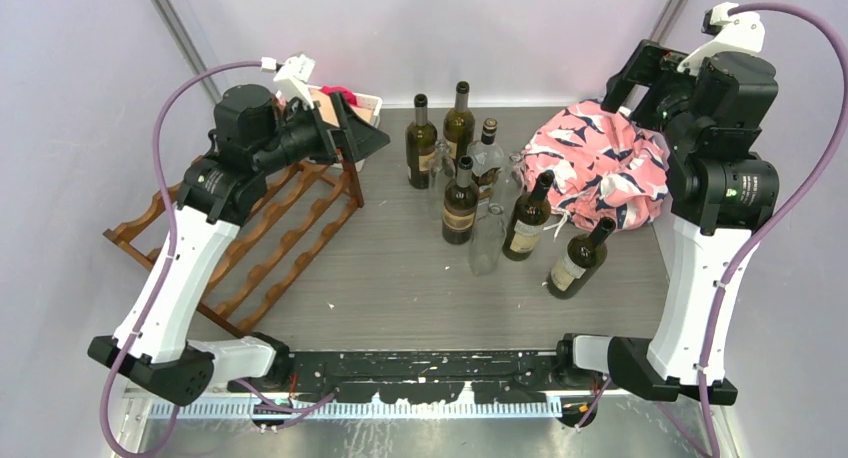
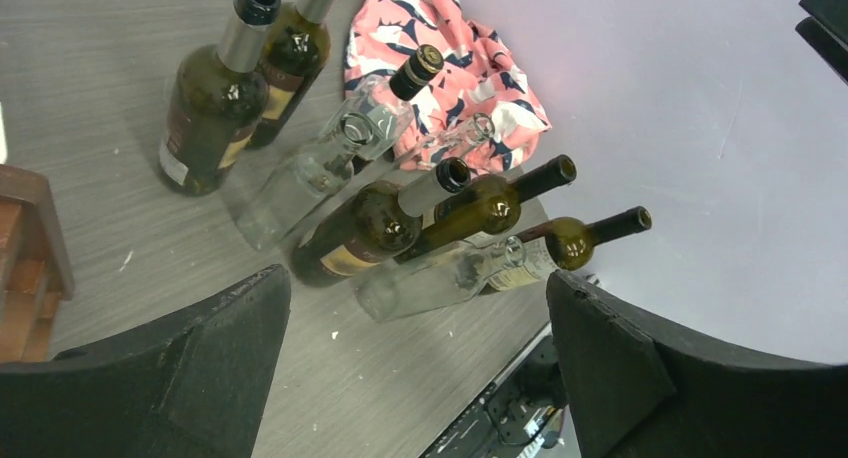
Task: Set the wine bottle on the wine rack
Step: Adjust the wine rack at the center of the board.
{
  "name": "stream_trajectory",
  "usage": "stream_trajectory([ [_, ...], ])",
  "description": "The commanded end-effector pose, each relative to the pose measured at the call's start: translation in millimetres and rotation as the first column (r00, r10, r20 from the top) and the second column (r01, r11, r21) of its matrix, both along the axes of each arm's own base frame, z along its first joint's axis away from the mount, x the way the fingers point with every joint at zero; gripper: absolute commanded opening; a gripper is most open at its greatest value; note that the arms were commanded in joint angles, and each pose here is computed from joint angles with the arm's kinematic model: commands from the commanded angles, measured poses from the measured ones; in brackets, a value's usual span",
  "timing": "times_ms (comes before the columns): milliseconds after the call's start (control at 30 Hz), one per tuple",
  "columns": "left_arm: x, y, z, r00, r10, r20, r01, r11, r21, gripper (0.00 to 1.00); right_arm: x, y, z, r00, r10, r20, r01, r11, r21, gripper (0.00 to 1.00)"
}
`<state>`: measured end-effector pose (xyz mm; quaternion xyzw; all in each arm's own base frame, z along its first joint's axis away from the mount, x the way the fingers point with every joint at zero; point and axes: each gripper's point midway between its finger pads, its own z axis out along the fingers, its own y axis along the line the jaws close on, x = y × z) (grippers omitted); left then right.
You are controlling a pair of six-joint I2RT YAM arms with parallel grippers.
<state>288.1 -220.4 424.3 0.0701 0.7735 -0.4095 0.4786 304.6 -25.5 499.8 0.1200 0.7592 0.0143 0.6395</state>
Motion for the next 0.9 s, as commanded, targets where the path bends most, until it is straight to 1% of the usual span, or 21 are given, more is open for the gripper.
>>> stream_trajectory([
  [0, -11.2, 12.0, 49.6, 0.979, 0.022, 0.202, -0.018, 1.000, -0.018, 1.00, -5.7, -3.5, 34.1, 0.992, -0.026, 0.126, 0.025, 1.000, 0.007, 1.00],
  [100, -12.4, 18.4, 51.7, 0.972, 0.045, 0.233, -0.044, 0.999, -0.009, 1.00, -3.8, 4.3, 36.6, 0.987, 0.042, 0.152, -0.035, 0.998, -0.051, 1.00],
  [167, -11.4, 22.6, 49.5, 0.970, 0.061, 0.236, -0.065, 0.998, 0.008, 1.00, -7.8, 22.8, 35.9, 0.971, 0.176, 0.164, -0.155, 0.979, -0.133, 1.00],
  [200, -11.6, 24.4, 48.7, 0.969, 0.066, 0.237, -0.072, 0.997, 0.017, 1.00, -10.3, 33.5, 32.1, 0.955, 0.252, 0.155, -0.224, 0.958, -0.178, 1.00],
  [267, -10.0, 28.9, 45.1, 0.969, 0.081, 0.235, -0.094, 0.995, 0.044, 1.00, -17.5, 54.7, 21.9, 0.908, 0.398, 0.128, -0.357, 0.897, -0.260, 1.00],
  [333, -7.1, 35.9, 40.0, 0.966, 0.103, 0.239, -0.127, 0.988, 0.087, 0.99, -24.6, 74.0, 6.9, 0.849, 0.524, 0.074, -0.481, 0.822, -0.306, 1.00],
  [433, -1.9, 50.0, 28.6, 0.960, 0.143, 0.240, -0.187, 0.967, 0.174, 0.99, -37.5, 98.8, -15.2, 0.733, 0.680, -0.018, -0.644, 0.685, -0.340, 1.00],
  [467, -0.7, 55.1, 25.4, 0.958, 0.156, 0.240, -0.207, 0.957, 0.202, 0.99, -40.3, 104.6, -18.7, 0.702, 0.712, -0.027, -0.676, 0.653, -0.341, 1.00],
  [533, -0.6, 61.7, 22.4, 0.955, 0.164, 0.247, -0.225, 0.943, 0.245, 0.99, -39.7, 111.4, -25.0, 0.665, 0.747, -0.032, -0.712, 0.619, -0.332, 1.00],
  [600, -1.4, 64.4, 18.7, 0.956, 0.158, 0.247, -0.225, 0.935, 0.274, 1.00, -34.4, 113.2, -25.3, 0.659, 0.752, -0.016, -0.715, 0.620, -0.323, 1.00],
  [667, -1.2, 66.3, 14.1, 0.956, 0.148, 0.253, -0.223, 0.927, 0.302, 1.00, -30.5, 116.9, -27.5, 0.638, 0.770, -0.006, -0.730, 0.603, -0.323, 1.00],
  [800, 4.7, 74.8, -2.8, 0.958, 0.168, 0.231, -0.246, 0.894, 0.373, 0.99, -29.9, 131.8, -34.8, 0.548, 0.836, 0.022, -0.788, 0.524, -0.323, 1.00],
  [867, 7.0, 80.4, -10.3, 0.958, 0.177, 0.223, -0.258, 0.873, 0.414, 0.99, -30.5, 137.2, -38.0, 0.513, 0.857, 0.036, -0.807, 0.496, -0.321, 1.00],
])
